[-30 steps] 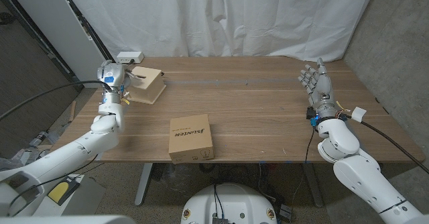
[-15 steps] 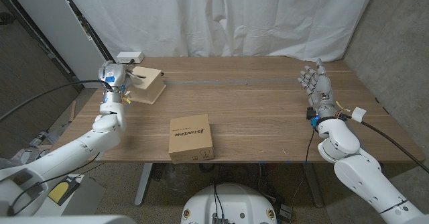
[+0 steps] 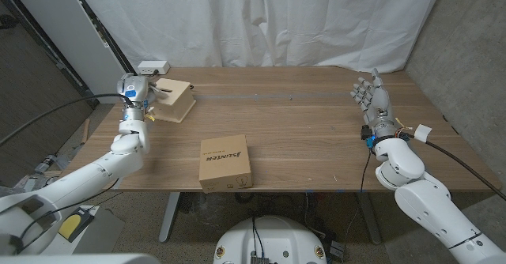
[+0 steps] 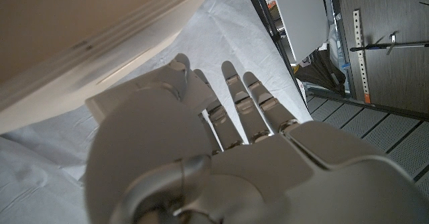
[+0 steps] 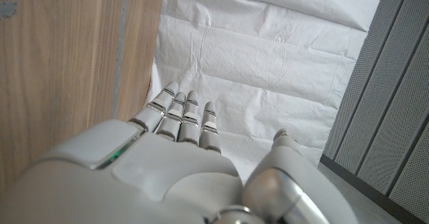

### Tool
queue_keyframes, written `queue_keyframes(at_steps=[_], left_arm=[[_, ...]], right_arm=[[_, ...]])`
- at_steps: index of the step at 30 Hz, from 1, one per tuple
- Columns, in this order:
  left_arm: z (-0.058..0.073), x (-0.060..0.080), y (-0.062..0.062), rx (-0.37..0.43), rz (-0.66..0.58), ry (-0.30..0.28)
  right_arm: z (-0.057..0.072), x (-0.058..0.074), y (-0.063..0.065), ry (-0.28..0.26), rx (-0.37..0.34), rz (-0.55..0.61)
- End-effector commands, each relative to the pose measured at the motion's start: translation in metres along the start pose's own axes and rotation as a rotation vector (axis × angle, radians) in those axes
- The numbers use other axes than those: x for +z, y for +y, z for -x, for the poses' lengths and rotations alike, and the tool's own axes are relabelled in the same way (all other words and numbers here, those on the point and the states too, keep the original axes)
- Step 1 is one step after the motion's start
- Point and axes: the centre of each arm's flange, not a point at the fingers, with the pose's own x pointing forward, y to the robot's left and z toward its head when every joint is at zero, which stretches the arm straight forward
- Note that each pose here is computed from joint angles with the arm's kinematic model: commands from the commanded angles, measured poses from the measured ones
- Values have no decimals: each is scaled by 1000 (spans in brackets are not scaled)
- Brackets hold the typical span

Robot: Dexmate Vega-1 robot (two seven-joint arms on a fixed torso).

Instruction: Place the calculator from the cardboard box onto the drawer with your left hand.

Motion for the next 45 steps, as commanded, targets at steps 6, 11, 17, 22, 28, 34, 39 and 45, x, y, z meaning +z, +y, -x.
queue_keyframes(at_steps=[6, 11, 17, 22, 28, 34, 39, 45], left_arm=[[-11, 7, -5, -5, 9, -6], [-11, 8, -6, -2, 17, -5], [-10, 8, -9, -18, 31, -2], [-8, 7, -10, -31, 40, 11], [-5, 6, -10, -38, 51, 23], [-2, 2, -9, -41, 52, 41], [-1, -1, -9, -43, 53, 49], [-1, -3, -9, -43, 58, 49]], right_arm=[[-4, 2, 1, 6, 2, 7], [-5, 2, 2, 9, 3, 8], [-5, 1, 2, 15, 3, 10], [-6, 1, 0, 24, -1, 12], [-6, 1, 0, 28, 4, 12], [-10, 1, 0, 38, 19, 15], [-11, 1, 2, 42, 27, 19], [-12, 2, 3, 39, 32, 21]])
